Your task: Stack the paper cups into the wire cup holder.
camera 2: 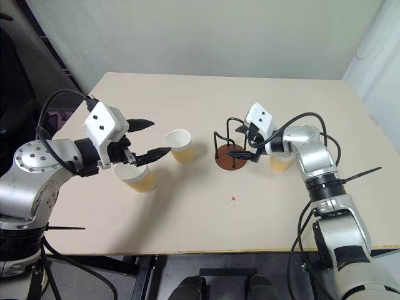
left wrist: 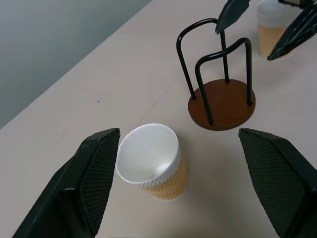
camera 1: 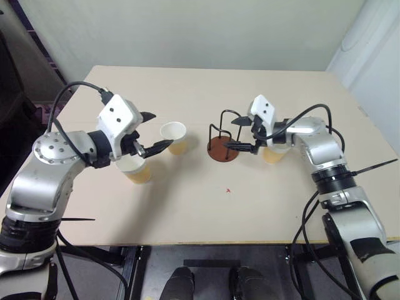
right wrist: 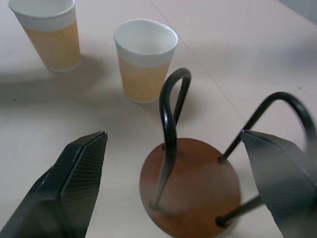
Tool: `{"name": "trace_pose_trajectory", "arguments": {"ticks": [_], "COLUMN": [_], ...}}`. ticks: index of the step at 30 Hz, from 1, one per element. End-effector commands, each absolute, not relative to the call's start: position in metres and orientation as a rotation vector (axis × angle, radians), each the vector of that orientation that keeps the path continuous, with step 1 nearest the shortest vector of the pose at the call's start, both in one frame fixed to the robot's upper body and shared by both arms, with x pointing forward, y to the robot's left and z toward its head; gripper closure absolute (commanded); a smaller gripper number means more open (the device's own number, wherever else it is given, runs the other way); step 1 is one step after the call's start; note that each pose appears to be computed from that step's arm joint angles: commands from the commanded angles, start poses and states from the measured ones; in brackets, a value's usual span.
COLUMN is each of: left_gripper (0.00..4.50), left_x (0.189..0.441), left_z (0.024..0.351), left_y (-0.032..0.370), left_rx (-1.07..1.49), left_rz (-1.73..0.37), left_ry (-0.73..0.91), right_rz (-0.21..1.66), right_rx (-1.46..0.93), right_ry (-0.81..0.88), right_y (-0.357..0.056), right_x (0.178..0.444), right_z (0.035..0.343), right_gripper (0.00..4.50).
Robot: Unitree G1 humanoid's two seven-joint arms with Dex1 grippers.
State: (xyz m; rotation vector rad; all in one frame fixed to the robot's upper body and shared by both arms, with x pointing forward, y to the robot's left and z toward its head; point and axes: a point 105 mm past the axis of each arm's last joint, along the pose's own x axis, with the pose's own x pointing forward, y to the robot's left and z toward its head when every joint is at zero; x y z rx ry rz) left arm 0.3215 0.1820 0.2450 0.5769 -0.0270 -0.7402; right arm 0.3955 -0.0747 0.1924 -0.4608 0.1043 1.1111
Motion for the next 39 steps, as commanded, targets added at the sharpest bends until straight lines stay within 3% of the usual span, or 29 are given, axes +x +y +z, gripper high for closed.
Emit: {"name": "trace_pose_trajectory", "arguments": {"ticks": [1,10,15,21,24,33,37,39], "left_gripper": [0.36,0.36,0.36,0.36,0.36,0.36,0.36,0.36], "left_x": [0.316,0.315,0.300,0.260,0.250,0.254,0.253,0.254], "left_z": [0.256,0.260,0.259,0.237,0.223,0.221,0.222,0.222], "left_y": [0.180,0.184,0.181,0.173,0.171,0.168,0.167,0.167], "left_rx": [0.602,0.616,0.593,0.625,0.656,0.665,0.665,0.666], "left_rz": [-0.726,-0.714,-0.825,-1.119,-1.192,-1.175,-1.171,-1.170], "left_ry": [-0.072,-0.075,-0.046,0.110,0.175,0.169,0.165,0.162], "right_rz": [1.087,1.121,1.356,1.638,1.683,1.675,1.684,1.675], "right_rx": [-0.486,-0.461,-0.444,-0.464,-0.494,-0.608,-0.639,-0.670], "right_ry": [0.075,0.040,-0.005,0.087,0.114,0.165,0.209,0.217], "right_y": [-0.070,-0.065,-0.070,-0.078,-0.079,-0.079,-0.083,-0.087], "right_x": [0.400,0.394,0.354,0.303,0.297,0.303,0.302,0.302], "right_z": [0.196,0.205,0.225,0.209,0.198,0.179,0.173,0.173], "right_gripper": [1.29,4.44,4.44,4.44,4.44,4.44,3.36,2.55]}}
